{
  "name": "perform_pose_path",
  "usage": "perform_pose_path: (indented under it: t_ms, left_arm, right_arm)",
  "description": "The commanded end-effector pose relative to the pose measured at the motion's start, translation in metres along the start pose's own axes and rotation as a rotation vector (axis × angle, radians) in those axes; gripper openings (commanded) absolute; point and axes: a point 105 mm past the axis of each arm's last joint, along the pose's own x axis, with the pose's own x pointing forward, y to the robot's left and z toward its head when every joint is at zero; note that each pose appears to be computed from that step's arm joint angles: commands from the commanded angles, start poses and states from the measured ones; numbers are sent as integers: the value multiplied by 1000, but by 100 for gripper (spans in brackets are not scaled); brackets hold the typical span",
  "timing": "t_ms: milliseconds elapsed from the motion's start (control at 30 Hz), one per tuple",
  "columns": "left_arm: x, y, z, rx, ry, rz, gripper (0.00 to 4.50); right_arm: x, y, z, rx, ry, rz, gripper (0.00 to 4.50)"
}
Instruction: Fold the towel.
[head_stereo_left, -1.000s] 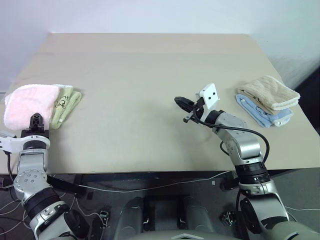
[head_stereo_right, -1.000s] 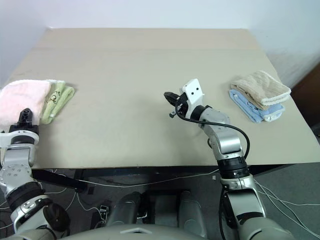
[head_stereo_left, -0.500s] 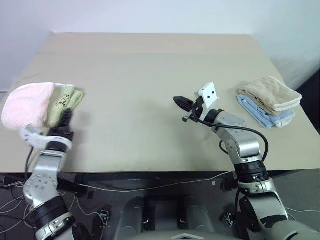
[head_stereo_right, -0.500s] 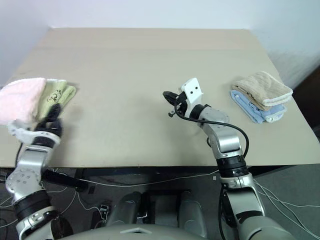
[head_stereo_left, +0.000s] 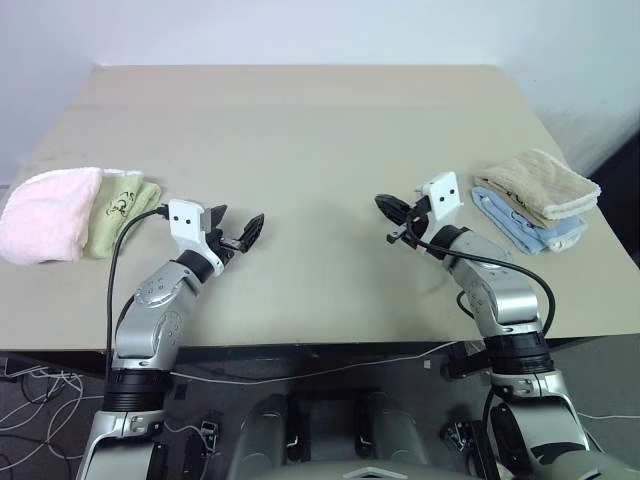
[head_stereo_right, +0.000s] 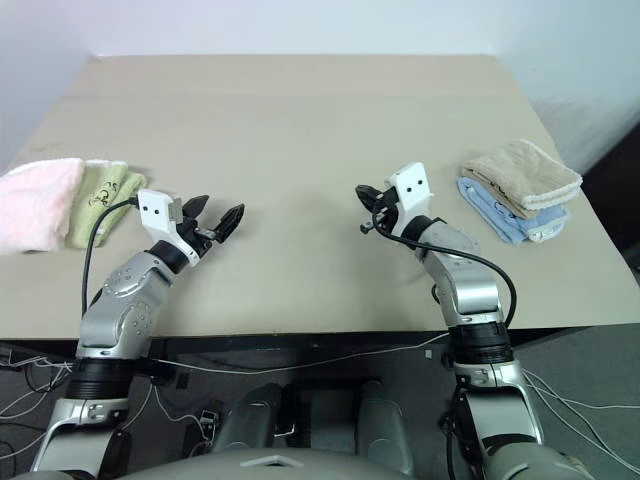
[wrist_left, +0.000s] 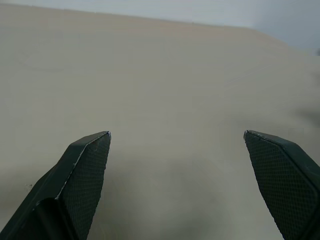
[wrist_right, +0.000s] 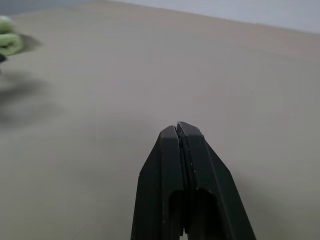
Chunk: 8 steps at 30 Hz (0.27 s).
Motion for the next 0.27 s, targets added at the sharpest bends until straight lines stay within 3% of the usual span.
perform_pose_path:
  t_ms: [33, 267]
  left_arm:
    - [4, 7, 12, 79, -41, 17, 447]
    - [5, 13, 17, 111, -35, 12, 447]
  right_arm:
    - [-6, -15, 8, -26, -45, -62, 0]
    - [-1, -13, 10, -8, -72, -75, 0]
